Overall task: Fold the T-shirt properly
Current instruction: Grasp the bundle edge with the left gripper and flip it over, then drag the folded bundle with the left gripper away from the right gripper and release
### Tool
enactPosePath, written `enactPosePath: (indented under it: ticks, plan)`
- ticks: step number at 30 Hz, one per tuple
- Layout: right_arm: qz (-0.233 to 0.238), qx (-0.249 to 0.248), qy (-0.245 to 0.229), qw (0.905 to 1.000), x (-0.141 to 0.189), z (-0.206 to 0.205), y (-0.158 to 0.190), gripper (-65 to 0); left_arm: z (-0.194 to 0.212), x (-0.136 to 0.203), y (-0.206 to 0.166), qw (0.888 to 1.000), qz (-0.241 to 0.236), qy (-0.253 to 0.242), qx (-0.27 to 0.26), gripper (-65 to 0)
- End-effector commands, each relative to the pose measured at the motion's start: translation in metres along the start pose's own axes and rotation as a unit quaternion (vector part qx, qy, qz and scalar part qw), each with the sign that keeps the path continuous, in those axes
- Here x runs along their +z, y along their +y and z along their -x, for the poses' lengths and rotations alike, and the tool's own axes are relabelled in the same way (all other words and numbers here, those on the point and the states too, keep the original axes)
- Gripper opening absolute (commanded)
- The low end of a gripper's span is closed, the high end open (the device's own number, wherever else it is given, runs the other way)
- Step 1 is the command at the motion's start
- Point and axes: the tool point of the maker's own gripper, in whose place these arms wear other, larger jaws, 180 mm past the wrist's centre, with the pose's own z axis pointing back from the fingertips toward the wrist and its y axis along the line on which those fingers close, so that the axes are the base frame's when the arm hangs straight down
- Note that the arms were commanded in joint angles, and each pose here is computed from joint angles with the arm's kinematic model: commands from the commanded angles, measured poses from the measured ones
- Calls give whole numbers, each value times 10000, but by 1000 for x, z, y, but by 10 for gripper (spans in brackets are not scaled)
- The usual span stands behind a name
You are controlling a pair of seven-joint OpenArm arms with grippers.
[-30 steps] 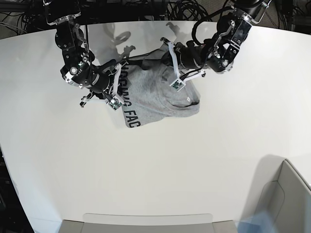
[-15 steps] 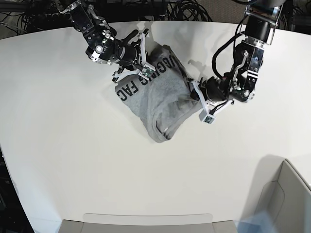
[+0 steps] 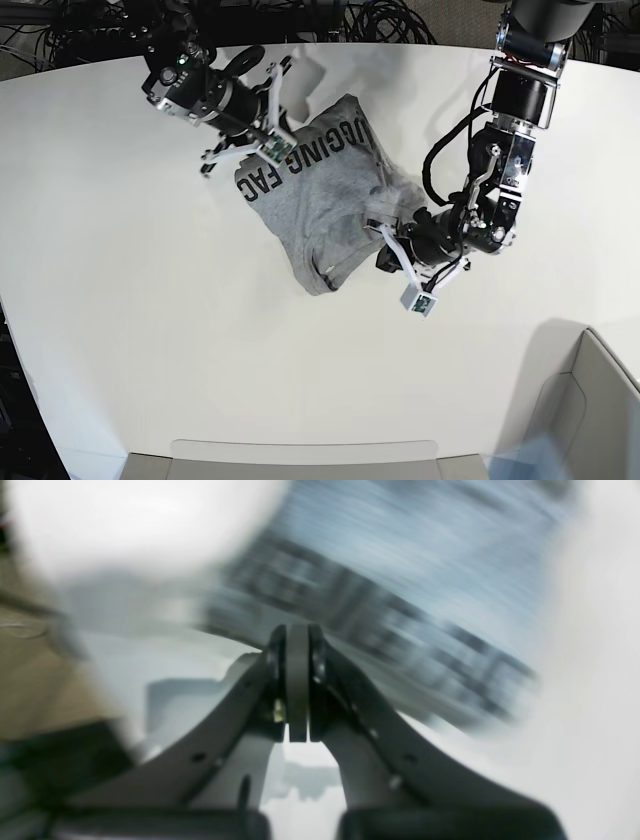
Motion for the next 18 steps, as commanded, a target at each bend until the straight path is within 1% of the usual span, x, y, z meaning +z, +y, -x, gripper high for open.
enactPosePath:
  ticks: [1, 2, 6, 8, 10, 13, 15, 16, 18]
  plan:
    - [192, -95, -200, 9996, 6, -7, -15, -650, -35, 13, -8, 9983, 98, -533, -203, -650]
    - [346, -186, -196, 9990, 9, -5, -26, -650, -38, 17, -16, 9975, 159, -626, -286, -650]
    - [1008, -573, -186, 9931, 24, 5, -70, -650, -27, 36, -48, 9947, 437, -816, -458, -650]
    - [1183, -718, -76, 9903, 27, 15, -84, -650, -14, 41, -62, 9943, 571, -745, -503, -650]
    - [1257, -792, 39, 9889, 25, 24, -93, -650, 2, 46, -74, 9941, 689, -679, -489, -650]
    - [1326, -977, 228, 9861, 19, 40, -105, -650, 23, 57, -103, 9917, 981, -599, -582, -650]
    - [1333, -1061, 269, 9850, 14, 43, -111, -650, 35, 60, -111, 9911, 1078, -493, -612, -650]
    - [1299, -1087, 317, 9850, 10, 46, -111, -650, 47, 59, -116, 9908, 1142, -315, -662, -650]
    - [1278, -1141, 353, 9846, 7, 49, -113, -650, 69, 55, -134, 9867, 1382, 98, -850, -650]
